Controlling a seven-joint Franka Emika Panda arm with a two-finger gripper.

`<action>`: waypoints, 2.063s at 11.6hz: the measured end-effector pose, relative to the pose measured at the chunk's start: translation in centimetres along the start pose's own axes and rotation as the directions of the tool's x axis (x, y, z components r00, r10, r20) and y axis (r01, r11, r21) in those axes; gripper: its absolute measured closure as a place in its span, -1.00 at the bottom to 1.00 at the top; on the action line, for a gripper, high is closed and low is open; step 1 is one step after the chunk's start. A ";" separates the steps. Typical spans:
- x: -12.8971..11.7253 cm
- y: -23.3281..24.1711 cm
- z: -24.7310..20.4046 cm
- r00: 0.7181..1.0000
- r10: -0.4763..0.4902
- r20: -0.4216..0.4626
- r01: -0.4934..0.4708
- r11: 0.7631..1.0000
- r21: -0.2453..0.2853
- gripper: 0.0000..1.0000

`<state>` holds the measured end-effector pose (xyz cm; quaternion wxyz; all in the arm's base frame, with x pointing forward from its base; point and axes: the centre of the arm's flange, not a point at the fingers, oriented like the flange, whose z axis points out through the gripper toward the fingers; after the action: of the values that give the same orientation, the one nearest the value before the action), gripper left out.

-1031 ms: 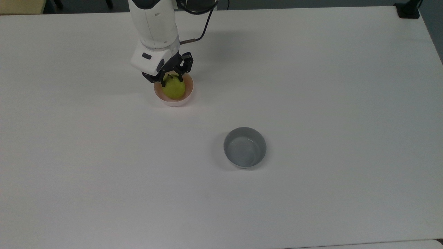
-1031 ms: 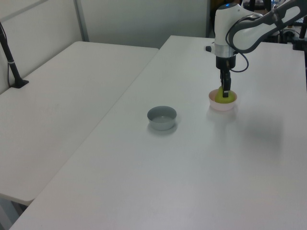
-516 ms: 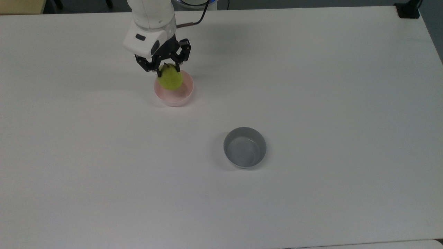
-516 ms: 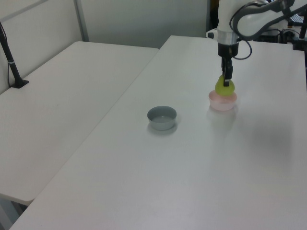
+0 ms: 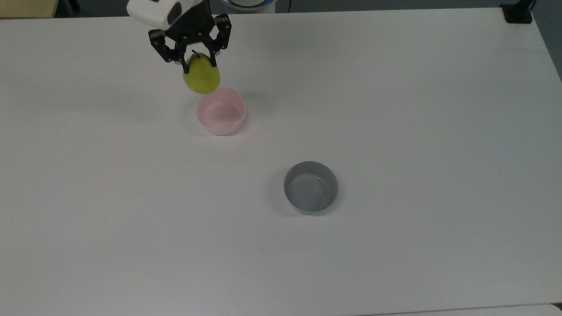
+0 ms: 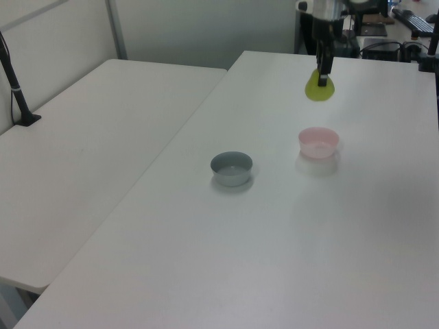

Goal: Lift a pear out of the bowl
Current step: 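Lift the pear up out of the pink bowl, then carry the pear away from the bowl and lower it to the table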

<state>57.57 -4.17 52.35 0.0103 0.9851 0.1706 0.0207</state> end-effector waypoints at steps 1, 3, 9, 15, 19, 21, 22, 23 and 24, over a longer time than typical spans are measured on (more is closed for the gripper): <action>0.2 0.3 -1.2 1.000 0.004 -0.016 -0.004 1.000 -0.007 -0.07; 0.0 1.5 -2.9 0.999 0.023 -0.040 -0.023 1.000 -0.019 -0.07; -4.6 11.7 -3.6 0.996 -0.086 -0.037 0.084 0.995 -0.048 -0.07; -8.3 20.4 4.8 0.999 -0.011 0.044 0.011 1.000 0.007 -0.07; -7.9 23.1 10.7 0.999 0.022 0.038 -0.021 1.000 -0.001 -0.07; -8.1 24.0 13.5 0.998 0.036 0.050 -0.036 0.999 0.006 -0.07; -8.0 24.1 14.3 0.998 0.035 0.054 -0.036 0.999 0.010 -0.07; -8.0 24.1 14.8 0.998 0.036 0.060 -0.036 0.999 0.014 -0.07; -8.0 24.2 15.1 0.997 0.036 0.061 -0.037 0.999 0.015 -0.07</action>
<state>58.85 -29.82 37.59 0.0074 0.9882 0.1525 -0.0106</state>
